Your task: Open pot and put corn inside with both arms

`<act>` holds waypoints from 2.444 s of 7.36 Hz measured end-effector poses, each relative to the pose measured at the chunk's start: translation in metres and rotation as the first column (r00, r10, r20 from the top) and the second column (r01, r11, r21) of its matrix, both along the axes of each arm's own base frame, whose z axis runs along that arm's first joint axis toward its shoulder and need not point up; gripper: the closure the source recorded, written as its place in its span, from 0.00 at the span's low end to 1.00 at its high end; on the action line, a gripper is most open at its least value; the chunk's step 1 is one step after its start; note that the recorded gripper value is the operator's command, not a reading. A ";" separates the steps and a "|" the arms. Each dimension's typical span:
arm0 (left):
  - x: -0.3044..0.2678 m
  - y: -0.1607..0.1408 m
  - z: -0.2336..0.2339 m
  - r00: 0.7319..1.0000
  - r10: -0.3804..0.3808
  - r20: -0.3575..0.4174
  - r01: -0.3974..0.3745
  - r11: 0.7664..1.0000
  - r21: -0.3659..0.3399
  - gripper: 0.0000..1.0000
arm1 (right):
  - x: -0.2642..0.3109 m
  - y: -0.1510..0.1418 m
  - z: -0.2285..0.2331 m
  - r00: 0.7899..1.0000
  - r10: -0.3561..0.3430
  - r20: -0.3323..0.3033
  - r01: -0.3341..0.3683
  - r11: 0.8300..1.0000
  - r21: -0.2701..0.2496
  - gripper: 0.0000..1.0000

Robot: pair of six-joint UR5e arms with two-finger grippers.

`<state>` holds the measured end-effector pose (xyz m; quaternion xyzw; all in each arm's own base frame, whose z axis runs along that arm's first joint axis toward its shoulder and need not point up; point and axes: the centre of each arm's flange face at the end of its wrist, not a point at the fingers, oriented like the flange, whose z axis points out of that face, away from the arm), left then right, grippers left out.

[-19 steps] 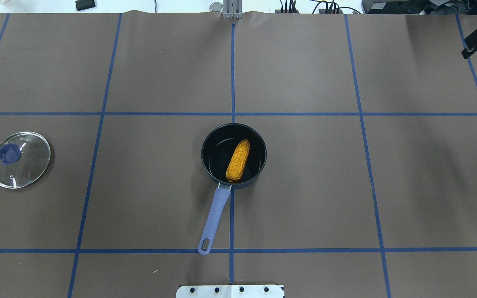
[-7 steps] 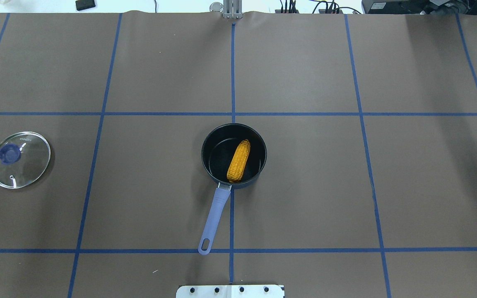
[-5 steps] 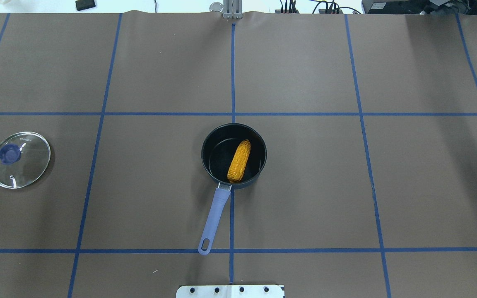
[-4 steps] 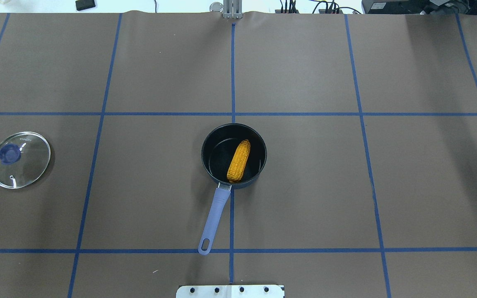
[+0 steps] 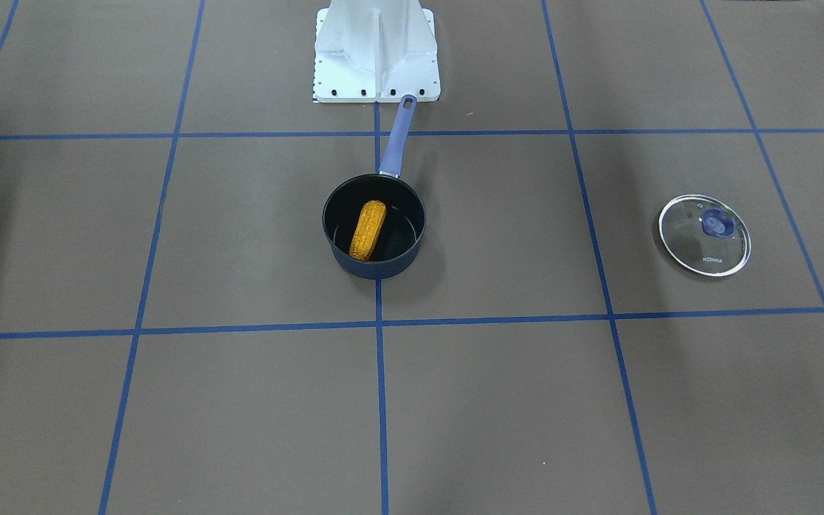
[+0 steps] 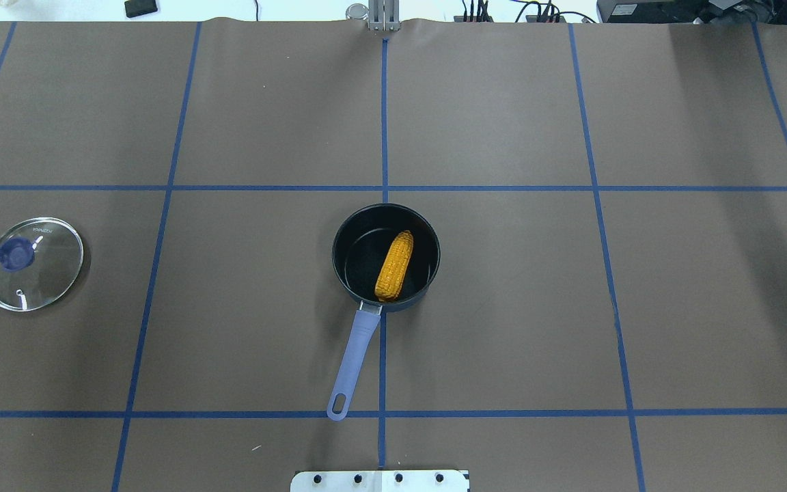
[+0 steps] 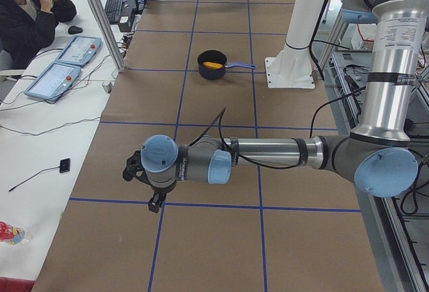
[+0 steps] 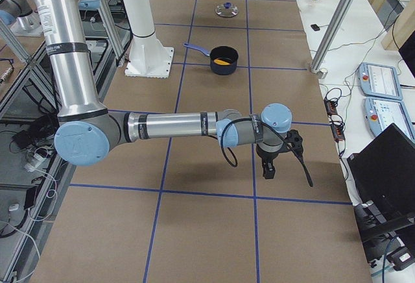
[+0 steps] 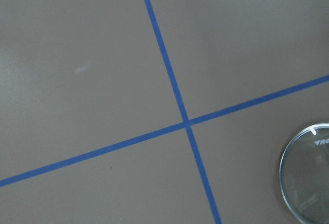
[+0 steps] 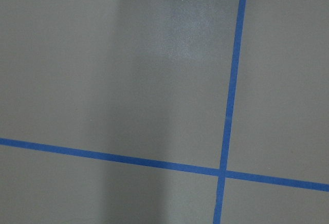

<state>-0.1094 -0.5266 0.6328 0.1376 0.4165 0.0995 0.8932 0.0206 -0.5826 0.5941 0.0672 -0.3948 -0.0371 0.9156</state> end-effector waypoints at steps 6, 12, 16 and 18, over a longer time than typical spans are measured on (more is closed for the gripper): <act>0.006 0.032 -0.011 0.997 -0.071 -0.021 0.070 0.997 -0.017 0.02 | 0.003 0.036 -0.004 0.999 0.051 0.019 -0.050 0.998 -0.031 0.00; 0.007 0.037 -0.008 0.996 -0.081 -0.023 0.080 0.997 -0.022 0.02 | 0.004 0.051 0.003 0.999 0.052 0.015 -0.051 0.998 -0.043 0.00; 0.006 0.044 0.009 0.997 -0.077 -0.021 0.077 0.996 -0.042 0.02 | 0.003 0.049 0.004 0.999 0.052 0.015 -0.051 0.998 -0.044 0.00; 0.006 0.044 0.008 0.997 -0.078 -0.016 0.078 0.996 -0.040 0.02 | 0.004 0.050 0.005 0.999 0.052 0.015 -0.051 0.998 -0.046 0.00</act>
